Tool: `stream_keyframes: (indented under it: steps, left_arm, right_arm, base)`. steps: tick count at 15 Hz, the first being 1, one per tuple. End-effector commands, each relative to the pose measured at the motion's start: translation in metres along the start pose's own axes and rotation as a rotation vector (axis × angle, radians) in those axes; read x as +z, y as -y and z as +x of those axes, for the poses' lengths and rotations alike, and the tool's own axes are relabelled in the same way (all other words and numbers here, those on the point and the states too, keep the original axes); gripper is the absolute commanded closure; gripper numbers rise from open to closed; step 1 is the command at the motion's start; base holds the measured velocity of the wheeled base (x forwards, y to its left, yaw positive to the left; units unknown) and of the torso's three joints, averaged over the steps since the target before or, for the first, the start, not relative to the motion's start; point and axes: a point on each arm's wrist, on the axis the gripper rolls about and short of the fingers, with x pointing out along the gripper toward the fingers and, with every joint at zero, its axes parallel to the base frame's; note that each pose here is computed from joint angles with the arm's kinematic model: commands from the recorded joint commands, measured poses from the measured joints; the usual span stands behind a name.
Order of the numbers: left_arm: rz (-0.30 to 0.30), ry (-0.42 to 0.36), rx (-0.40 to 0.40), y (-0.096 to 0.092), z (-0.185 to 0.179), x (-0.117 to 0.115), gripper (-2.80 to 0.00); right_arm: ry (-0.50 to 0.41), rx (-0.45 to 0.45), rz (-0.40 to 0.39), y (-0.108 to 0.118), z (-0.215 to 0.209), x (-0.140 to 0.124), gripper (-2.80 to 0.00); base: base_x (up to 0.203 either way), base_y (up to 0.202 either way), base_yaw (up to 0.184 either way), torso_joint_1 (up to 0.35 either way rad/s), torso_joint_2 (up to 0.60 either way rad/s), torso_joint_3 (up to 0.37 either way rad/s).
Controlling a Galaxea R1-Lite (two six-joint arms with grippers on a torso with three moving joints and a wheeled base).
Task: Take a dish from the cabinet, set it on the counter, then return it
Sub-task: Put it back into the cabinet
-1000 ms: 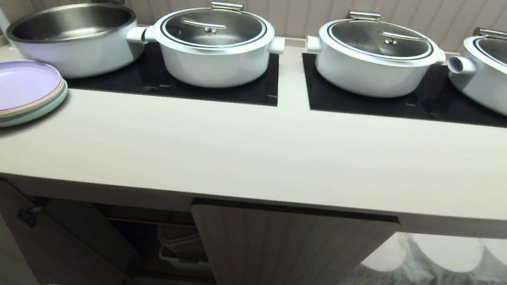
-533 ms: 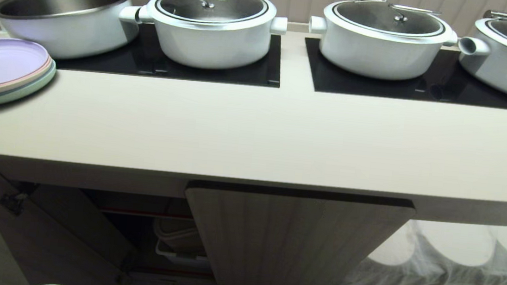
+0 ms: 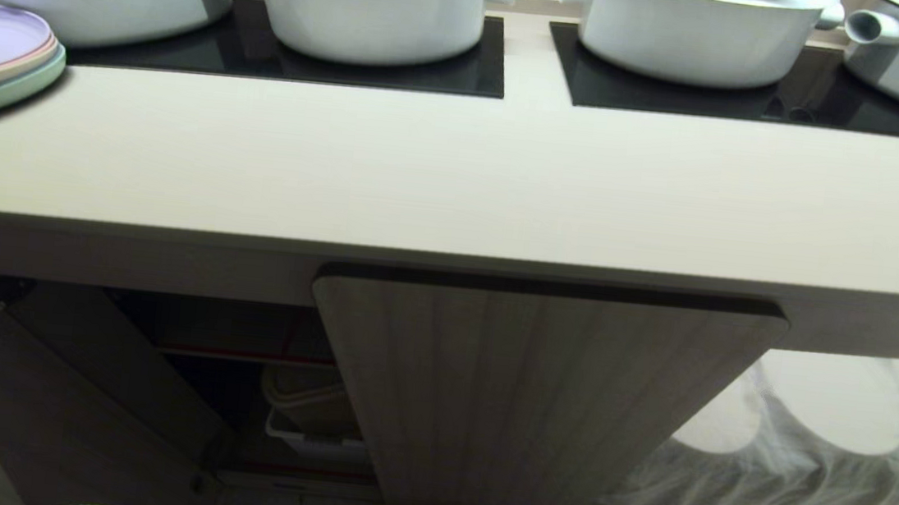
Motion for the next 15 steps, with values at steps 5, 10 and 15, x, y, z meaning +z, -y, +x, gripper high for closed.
stream_keyframes:
  steps: [5, 10, 15]
  left_arm:
    - [-0.004, -0.006, 0.001, -0.0001, 0.0001, -0.0003, 0.0]
    - [-0.004, -0.01, -0.005, 0.0, 0.0001, -0.0003, 0.0]
    - [-0.007, -0.01, -0.003, -0.0001, 0.0001, -0.0003, 0.0]
  right_arm:
    - [0.001, -0.001, 0.001, 0.0, 0.0, 0.0, 0.0]
    - [0.002, -0.001, 0.001, 0.0, 0.0, 0.0001, 0.0]
    - [0.001, -0.001, 0.001, 0.0, 0.0, 0.0, 0.0]
  base:
    - [0.0, 0.0, 0.0, -0.259, 0.5, 0.24]
    - [0.0, 0.0, 0.0, -0.254, 0.47, 0.223]
    - [0.0, 0.0, 0.0, -0.252, 0.42, 0.181]
